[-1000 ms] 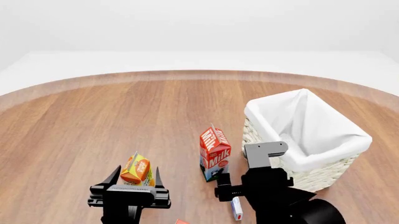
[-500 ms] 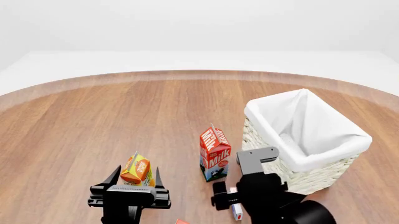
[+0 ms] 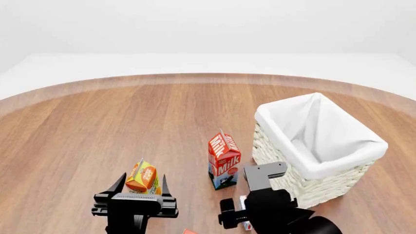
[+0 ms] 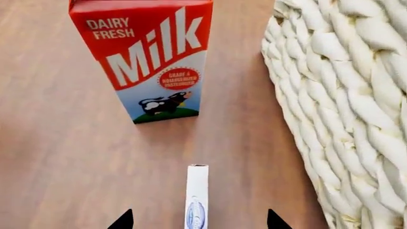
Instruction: Pick up the cream cheese box and the butter, and put them in the basket.
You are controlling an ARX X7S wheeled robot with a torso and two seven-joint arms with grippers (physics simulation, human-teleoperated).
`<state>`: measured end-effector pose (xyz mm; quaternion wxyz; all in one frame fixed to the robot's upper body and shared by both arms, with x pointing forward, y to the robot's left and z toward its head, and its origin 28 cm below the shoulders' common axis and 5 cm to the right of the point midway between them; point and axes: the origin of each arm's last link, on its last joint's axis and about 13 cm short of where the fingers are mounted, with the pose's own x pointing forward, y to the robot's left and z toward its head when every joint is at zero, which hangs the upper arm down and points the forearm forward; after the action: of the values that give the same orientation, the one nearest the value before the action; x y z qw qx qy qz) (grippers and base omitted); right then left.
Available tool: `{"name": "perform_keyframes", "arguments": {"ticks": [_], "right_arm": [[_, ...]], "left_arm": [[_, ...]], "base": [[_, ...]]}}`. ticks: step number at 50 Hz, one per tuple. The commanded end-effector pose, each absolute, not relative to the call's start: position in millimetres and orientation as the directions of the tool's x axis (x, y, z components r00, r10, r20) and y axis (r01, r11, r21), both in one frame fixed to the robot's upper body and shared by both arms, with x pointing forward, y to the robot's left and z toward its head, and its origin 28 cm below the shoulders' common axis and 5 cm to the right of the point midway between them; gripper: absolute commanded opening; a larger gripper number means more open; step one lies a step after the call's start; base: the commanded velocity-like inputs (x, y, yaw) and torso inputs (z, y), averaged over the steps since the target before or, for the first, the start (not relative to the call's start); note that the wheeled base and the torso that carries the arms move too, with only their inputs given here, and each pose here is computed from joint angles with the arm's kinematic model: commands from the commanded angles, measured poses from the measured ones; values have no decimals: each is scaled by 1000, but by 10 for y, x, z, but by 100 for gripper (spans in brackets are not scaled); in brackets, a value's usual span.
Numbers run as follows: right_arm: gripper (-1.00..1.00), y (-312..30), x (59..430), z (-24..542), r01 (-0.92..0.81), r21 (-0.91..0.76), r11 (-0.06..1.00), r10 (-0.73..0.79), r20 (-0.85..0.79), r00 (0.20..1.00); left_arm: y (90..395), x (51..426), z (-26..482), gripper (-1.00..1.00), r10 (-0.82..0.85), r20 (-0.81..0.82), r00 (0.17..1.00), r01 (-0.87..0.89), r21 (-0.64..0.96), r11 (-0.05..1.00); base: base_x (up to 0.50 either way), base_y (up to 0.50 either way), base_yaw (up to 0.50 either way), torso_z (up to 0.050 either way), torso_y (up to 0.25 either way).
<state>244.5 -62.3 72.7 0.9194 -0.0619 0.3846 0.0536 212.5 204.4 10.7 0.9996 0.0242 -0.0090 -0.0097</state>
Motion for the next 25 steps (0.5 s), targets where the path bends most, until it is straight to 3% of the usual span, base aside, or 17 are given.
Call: {"name": "perform_keyframes", "arguments": {"ticks": [1,25], "right_arm": [[100,-598,2403,651,-150,-70,986,52,-728,684],[100,-590,2384,529,-164,-89,982,44,-745,666]], "left_arm": [[2044,2120,108,100,-20,18,1000,19,48,999],[2042,2128,108,100,-22,18,1000,21,49,999]], "base": [[0,0,0,0,0],[0,0,0,0,0]]}}
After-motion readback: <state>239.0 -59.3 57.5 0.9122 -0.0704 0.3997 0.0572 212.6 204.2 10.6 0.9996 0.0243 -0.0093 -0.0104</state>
